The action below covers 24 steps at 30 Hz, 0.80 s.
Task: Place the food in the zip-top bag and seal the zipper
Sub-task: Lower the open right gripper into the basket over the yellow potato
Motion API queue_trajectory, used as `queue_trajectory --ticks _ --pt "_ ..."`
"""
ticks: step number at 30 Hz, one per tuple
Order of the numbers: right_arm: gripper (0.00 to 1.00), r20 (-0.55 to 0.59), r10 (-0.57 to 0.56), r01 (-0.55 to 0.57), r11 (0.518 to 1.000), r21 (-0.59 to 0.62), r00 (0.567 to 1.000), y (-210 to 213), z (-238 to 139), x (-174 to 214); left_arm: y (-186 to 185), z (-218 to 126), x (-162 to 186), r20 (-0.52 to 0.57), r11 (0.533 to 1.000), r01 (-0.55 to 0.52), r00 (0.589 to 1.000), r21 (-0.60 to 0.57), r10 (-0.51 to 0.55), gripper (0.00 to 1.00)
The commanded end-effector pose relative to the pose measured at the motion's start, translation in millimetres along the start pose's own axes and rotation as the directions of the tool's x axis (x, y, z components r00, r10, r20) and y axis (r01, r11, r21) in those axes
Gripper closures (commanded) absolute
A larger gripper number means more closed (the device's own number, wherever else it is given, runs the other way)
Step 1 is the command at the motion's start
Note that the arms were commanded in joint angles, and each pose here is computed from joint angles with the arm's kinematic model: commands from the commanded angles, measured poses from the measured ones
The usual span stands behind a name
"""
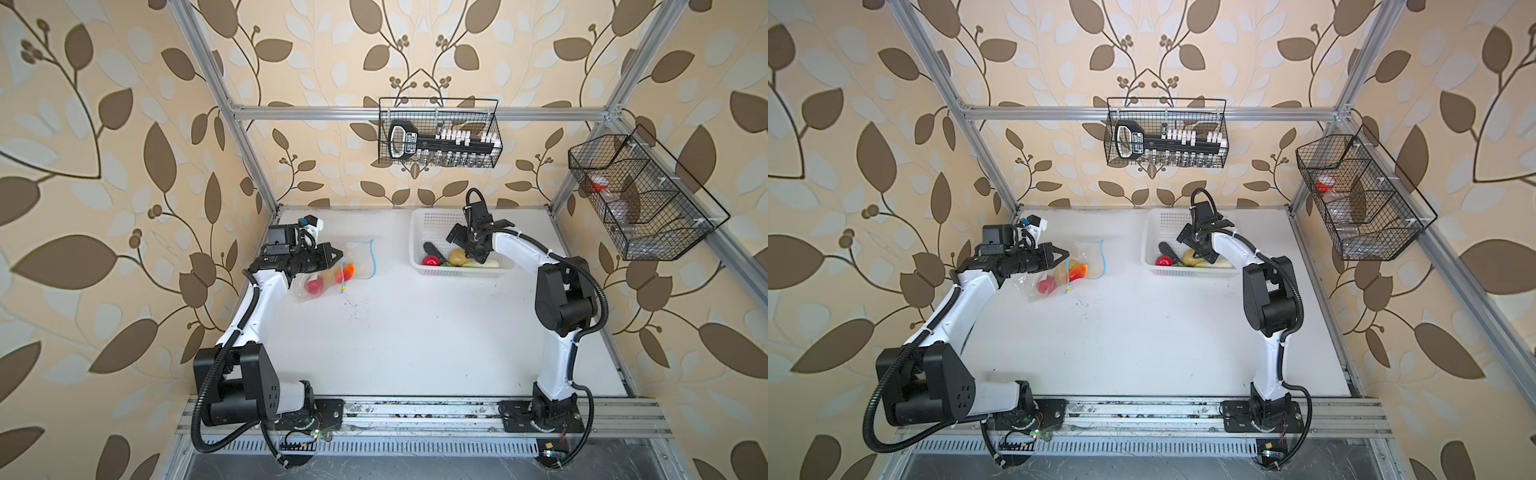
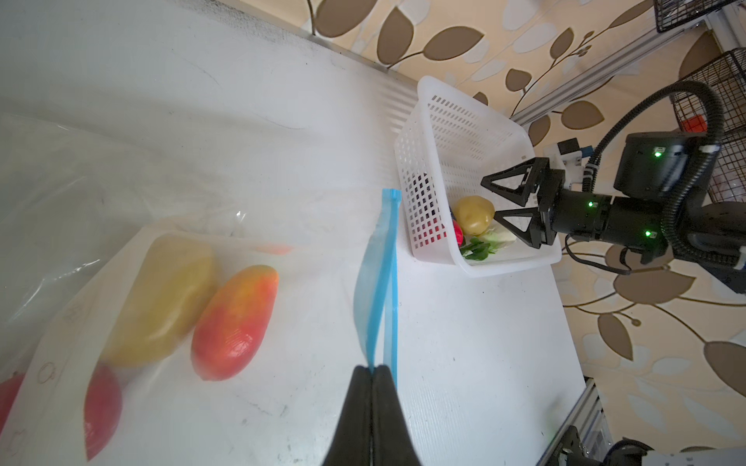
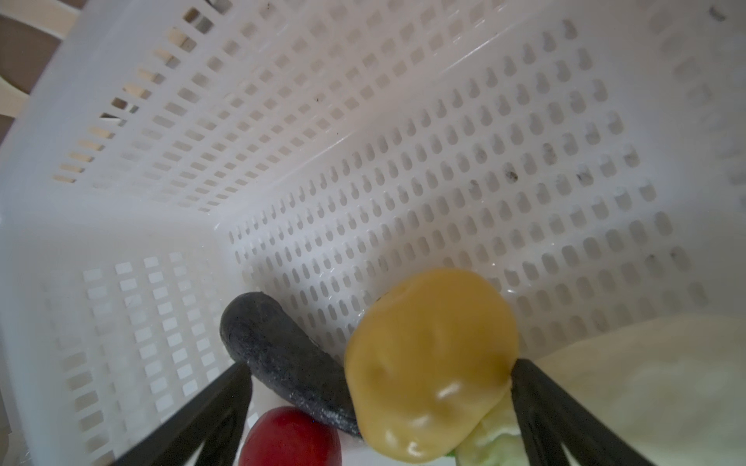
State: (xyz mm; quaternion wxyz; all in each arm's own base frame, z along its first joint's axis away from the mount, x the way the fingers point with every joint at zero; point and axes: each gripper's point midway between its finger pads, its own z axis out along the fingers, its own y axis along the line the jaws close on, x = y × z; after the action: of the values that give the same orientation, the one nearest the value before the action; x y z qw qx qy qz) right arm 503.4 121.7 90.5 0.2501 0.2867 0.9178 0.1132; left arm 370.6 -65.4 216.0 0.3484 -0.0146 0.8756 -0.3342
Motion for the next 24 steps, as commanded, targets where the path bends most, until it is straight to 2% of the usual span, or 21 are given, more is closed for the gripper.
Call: queue_trajectory --ticks 1,10,24 --pt "0.01 -0.018 0.035 -0.035 0.999 -0.008 0.999 -0.2 14.9 -0.3 -2.3 -1.5 -6.9 0.014 0.999 -0.026 1.0 0.018 0.026 1.0" --pt "0.03 -0.027 0.061 -0.061 0.998 0.006 0.998 -7.4 36.1 -0.1 -1.0 -0.5 -6.4 0.003 0.999 -0.031 1.0 0.015 0.031 1.0" --pt "0.15 -0.04 0.097 -0.098 0.995 -0.003 0.994 -9.8 63.2 -0.1 -1.1 0.0 -8.0 -0.001 1.0 -0.018 1.0 0.014 0.018 1.0"
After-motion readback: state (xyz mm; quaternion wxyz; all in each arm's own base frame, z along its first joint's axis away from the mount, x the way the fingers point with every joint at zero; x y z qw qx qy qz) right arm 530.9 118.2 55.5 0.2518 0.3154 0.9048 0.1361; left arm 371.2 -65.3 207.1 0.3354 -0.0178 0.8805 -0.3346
